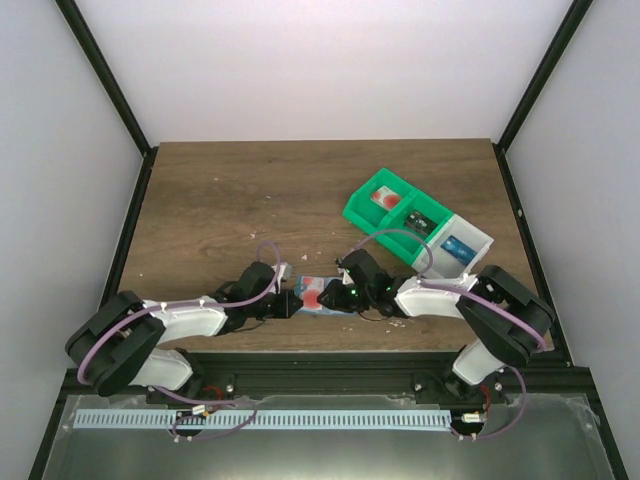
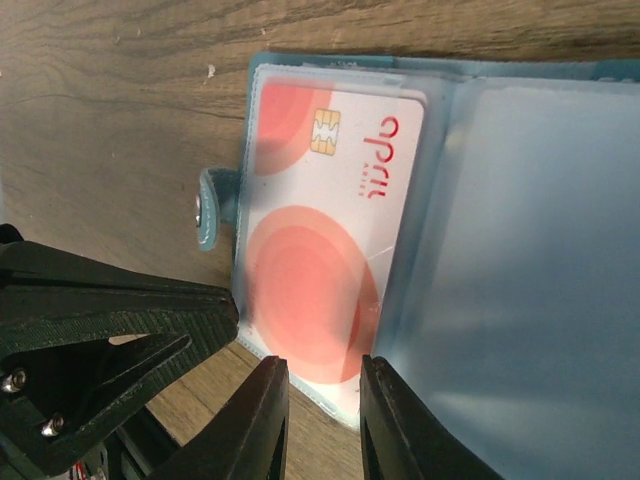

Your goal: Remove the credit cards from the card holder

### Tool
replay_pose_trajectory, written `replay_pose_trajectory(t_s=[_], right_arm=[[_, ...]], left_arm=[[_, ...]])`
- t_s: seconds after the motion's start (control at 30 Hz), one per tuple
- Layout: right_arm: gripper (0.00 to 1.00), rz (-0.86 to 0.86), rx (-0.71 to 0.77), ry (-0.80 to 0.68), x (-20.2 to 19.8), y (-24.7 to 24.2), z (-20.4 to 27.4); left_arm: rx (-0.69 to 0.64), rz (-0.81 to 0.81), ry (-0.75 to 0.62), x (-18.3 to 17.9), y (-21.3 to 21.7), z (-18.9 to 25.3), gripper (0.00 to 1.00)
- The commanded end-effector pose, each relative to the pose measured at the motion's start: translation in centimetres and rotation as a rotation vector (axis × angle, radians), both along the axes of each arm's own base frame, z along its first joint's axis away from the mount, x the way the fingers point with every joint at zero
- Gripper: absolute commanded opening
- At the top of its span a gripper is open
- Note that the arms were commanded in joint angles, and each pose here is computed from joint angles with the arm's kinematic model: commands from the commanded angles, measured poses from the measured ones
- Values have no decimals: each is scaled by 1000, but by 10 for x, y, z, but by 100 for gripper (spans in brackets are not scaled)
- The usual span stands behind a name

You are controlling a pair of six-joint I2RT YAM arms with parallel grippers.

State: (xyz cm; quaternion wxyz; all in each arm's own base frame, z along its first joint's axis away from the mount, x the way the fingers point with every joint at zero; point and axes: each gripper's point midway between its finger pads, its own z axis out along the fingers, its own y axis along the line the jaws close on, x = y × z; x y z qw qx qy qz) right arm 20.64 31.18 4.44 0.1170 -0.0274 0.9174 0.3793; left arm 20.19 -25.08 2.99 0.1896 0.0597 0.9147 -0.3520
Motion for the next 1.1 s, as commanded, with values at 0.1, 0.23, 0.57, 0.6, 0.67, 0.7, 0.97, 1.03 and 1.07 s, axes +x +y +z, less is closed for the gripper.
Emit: replay_pose_trajectory(t_s=[0.1, 0.23, 0.57, 0.6, 0.67, 0.7, 0.97, 1.03, 1.07], right_arm=[[22, -28, -8, -33, 11, 6, 2], [22, -29, -12, -25, 11, 6, -2], [22, -55, 5, -23, 9, 1, -9], [22, -56, 7, -25, 9, 1, -9], [22, -58, 0, -27, 9, 0, -10], [22, -60, -4, -32, 9, -1, -9], [22, -58, -11, -34, 9, -2, -10], [22, -58, -13, -32, 9, -2, -11], [22, -58, -13, -32, 9, -2, -11]], left_arm=[[-25, -38, -15, -1, -6, 1, 0], [-15, -41, -4, -3, -4, -3, 0], [9, -6, 27, -6, 4, -11, 0], [6, 2, 29, -5, 4, -9, 0], [0, 9, 33, -4, 3, -5, 1], [0, 5, 34, -3, 2, -3, 2], [9, 5, -7, 6, -2, 12, 2], [11, 2, -12, 8, -2, 14, 2], [10, 0, -10, 7, -3, 13, 2]])
